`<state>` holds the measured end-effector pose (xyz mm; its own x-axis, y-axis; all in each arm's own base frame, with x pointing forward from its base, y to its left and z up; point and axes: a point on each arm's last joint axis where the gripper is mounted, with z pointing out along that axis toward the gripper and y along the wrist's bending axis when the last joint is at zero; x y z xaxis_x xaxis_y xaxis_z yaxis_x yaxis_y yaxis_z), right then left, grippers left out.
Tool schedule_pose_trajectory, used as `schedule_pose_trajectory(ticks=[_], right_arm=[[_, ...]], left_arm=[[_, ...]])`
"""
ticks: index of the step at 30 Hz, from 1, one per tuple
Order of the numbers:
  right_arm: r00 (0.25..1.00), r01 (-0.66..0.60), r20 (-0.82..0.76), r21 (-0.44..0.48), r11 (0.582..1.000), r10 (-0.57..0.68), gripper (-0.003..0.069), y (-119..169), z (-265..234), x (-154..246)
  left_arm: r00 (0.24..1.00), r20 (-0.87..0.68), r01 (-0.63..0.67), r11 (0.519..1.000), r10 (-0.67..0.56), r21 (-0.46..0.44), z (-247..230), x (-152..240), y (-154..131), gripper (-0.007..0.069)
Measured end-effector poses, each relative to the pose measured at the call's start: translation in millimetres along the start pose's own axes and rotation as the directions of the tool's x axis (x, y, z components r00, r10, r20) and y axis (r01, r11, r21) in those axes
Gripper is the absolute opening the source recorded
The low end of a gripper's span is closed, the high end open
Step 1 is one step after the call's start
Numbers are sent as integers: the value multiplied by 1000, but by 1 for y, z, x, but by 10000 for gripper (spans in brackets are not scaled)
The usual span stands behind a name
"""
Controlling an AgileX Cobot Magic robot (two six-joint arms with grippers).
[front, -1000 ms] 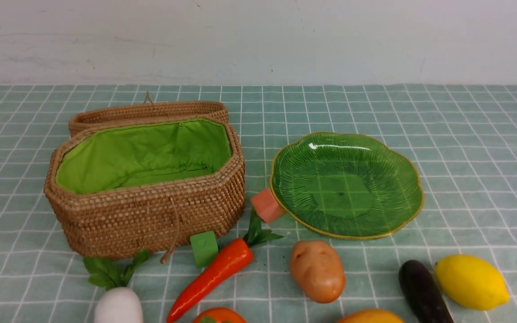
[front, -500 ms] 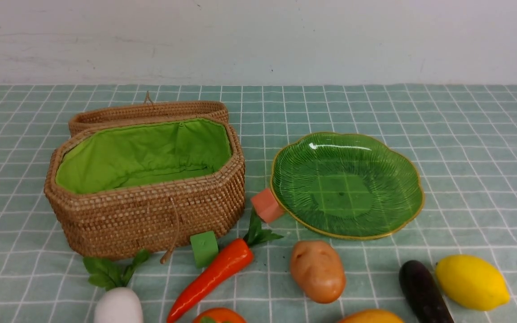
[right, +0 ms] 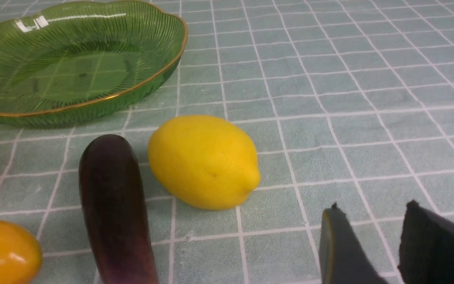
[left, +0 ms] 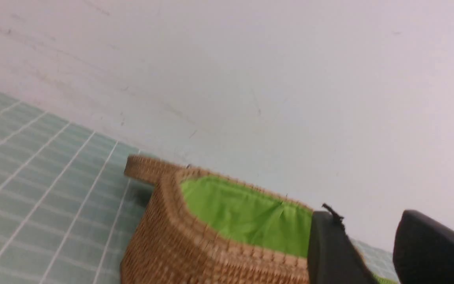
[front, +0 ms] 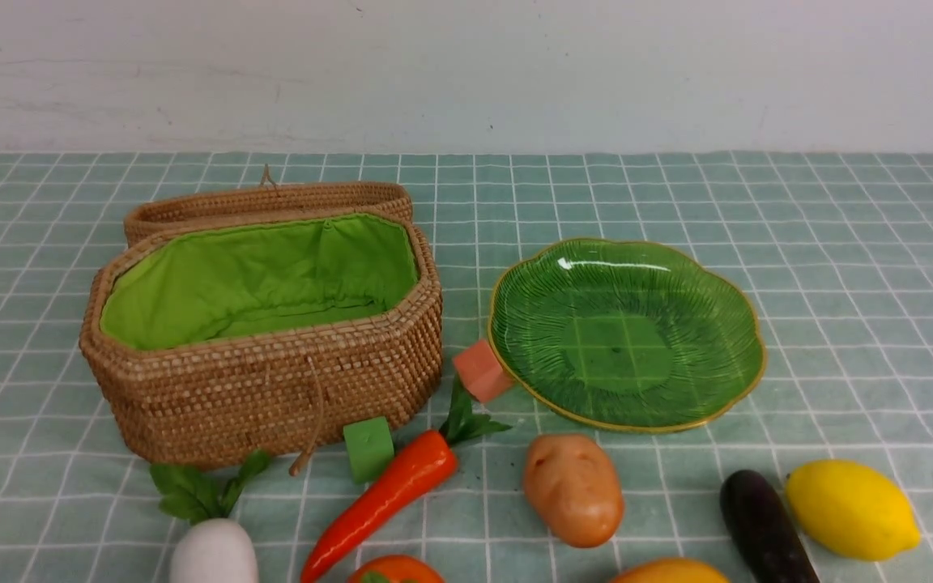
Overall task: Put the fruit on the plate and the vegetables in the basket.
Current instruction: Take a daikon with your left arm and place it on the basket on the left.
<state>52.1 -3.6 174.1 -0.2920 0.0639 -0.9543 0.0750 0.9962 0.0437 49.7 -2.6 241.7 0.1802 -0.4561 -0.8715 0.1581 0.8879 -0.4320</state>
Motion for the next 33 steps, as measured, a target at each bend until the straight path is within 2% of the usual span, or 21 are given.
schedule_pose_trajectory(ticks=[4,5,6,7,9,10,13,14,16,20,25,29,30,33], right_arm=[[1000,0,0,0,1000,0,240,0,0,0],[1000,0,0,0,1000,0,240,0,0,0],[1000,0,0,0,1000,0,240,0,0,0],[1000,0,0,0,1000,0,240,0,0,0],[1000,0,0,0,1000,0,240,0,0,0],[1000,0,0,0,1000,0,240,0,0,0],[1000,0,0,0,1000,0,240,0,0,0],[1000,0,0,0,1000,0,240,0,0,0],[1000,0,0,0,1000,0,240,0,0,0],[1000,0,0,0,1000,0,240,0,0,0],[1000,0,0,0,1000,0,240,0,0,0],[1000,0,0,0,1000,0,240,0,0,0],[1000,0,0,0,1000,0,240,0,0,0],[1000,0,0,0,1000,0,240,0,0,0]], left_arm=[[997,5,-82,996,81,25,0,-66,-35,239],[996,0,-86,996,86,23,1,-69,-36,239],[994,-54,-99,995,99,8,5,-87,-46,239],[992,-74,-101,995,101,2,7,-91,-48,239],[963,-248,-126,991,110,-52,23,-104,-55,239],[954,-279,-130,990,108,-62,26,-103,-55,239],[858,-506,-177,975,84,-138,51,-86,-46,239],[803,-593,-203,965,67,-166,62,-75,-40,239],[755,-654,-229,956,54,-185,77,-65,-34,239],[693,-720,-249,947,27,-205,107,-45,-25,239],[603,-791,-177,949,-106,-262,128,-16,-18,239],[460,-873,-167,949,-165,-267,137,6,-14,260],[451,-877,-167,949,-166,-266,138,7,-14,262],[322,-935,-158,965,-148,-207,150,24,-20,360]])
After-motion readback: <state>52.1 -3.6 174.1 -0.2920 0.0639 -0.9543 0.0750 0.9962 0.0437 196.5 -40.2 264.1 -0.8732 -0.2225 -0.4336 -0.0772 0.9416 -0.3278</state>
